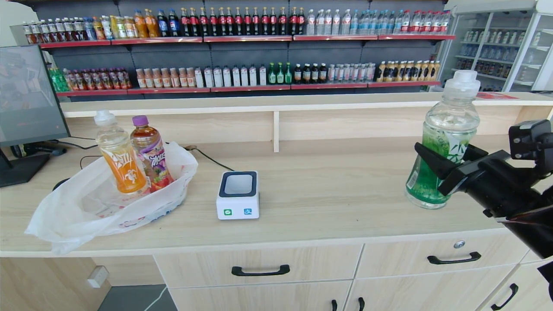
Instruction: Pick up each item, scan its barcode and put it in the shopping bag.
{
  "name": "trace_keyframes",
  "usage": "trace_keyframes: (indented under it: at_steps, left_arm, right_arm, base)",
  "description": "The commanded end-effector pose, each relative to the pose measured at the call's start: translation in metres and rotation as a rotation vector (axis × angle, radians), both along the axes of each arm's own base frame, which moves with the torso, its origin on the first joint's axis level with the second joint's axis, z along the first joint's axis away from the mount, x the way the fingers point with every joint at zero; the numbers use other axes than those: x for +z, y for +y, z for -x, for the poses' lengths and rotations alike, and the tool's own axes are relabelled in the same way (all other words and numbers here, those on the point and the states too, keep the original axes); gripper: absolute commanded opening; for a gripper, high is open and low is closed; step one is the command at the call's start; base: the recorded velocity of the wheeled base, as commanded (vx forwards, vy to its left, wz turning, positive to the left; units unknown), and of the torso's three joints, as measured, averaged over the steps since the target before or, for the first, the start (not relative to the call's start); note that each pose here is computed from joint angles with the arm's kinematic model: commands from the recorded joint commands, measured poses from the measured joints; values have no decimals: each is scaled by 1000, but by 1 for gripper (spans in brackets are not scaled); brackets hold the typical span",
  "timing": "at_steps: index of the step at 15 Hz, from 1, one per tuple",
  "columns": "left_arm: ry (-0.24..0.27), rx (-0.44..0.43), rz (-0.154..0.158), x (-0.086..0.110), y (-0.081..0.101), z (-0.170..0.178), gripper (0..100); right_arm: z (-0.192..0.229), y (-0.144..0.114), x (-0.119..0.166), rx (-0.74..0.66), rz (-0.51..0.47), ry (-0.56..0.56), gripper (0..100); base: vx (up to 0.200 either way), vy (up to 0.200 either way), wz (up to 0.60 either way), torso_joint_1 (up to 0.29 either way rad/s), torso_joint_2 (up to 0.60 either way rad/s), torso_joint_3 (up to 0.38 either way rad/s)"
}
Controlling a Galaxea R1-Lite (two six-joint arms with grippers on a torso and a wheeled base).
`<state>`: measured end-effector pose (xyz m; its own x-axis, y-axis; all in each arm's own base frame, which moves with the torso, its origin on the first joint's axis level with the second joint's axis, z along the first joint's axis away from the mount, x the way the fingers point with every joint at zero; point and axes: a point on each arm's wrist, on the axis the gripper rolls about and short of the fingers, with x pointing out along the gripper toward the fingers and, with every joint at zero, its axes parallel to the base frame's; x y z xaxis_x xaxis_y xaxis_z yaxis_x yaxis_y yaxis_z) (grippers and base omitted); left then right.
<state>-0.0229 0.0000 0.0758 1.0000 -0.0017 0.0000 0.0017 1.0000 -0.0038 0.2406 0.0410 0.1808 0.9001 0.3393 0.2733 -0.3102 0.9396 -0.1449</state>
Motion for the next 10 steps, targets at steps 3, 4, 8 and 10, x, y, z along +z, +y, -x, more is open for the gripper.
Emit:
trace_keyframes:
  at_steps: [3, 4, 8, 10]
  left_arm:
    - [0, 0, 1, 0, 0, 0, 100]
    - [0, 0, 1, 0, 0, 0, 100]
    - [0, 0, 1, 0, 0, 0, 100]
    - [0, 0, 1, 0, 0, 0, 100]
  right_arm:
    - [26, -4, 3, 0, 6, -11, 0]
    - [33, -3, 3, 2, 17, -19, 0]
    - [53, -3, 16, 26, -15, -77, 0]
    - [58, 7, 11, 88, -24, -49, 0]
  base:
    - [0, 0, 0, 0, 0, 0]
    - [0, 0, 0, 0, 0, 0]
    - [0, 0, 0, 0, 0, 0]
    - [0, 0, 0, 0, 0, 0]
